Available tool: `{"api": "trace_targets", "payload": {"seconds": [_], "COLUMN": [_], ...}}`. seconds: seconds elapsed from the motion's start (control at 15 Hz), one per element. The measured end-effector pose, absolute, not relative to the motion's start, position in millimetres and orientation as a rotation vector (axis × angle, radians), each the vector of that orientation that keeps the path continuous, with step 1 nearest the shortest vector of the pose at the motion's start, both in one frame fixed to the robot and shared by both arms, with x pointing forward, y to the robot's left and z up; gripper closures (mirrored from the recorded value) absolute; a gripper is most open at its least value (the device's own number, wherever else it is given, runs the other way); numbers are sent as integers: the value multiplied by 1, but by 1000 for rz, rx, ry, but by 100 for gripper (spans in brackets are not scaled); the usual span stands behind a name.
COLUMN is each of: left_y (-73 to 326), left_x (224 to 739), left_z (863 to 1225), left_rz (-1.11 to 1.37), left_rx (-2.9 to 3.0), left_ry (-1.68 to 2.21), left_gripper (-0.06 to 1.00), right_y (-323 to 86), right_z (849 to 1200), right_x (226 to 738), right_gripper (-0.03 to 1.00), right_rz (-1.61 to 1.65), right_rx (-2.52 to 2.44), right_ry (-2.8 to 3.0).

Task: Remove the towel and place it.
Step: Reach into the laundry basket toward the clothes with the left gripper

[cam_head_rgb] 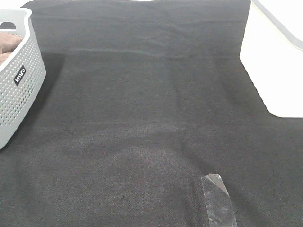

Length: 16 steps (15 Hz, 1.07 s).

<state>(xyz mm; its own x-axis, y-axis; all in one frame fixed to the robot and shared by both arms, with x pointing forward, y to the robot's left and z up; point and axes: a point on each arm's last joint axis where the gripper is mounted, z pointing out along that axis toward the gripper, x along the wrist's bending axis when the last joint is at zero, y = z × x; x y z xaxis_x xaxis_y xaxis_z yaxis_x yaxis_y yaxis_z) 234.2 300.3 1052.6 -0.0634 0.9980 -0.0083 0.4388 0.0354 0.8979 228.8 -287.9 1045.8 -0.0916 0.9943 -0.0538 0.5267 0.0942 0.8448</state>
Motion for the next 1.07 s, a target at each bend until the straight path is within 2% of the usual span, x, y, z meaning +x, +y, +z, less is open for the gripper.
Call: {"api": "trace_targets", "payload": {"seconds": [1.07], "left_y": [300], "left_x": [234], "left_z": [1053], "left_rz": [986], "left_rx": [1490], "left_ry": [1595], "left_gripper": [-5], "right_y": [-288], "right_z": [1046], "right_x": [229], "right_gripper": [11], "right_rz": [886], "right_rx": [1509], "right_ry": [1704]}}
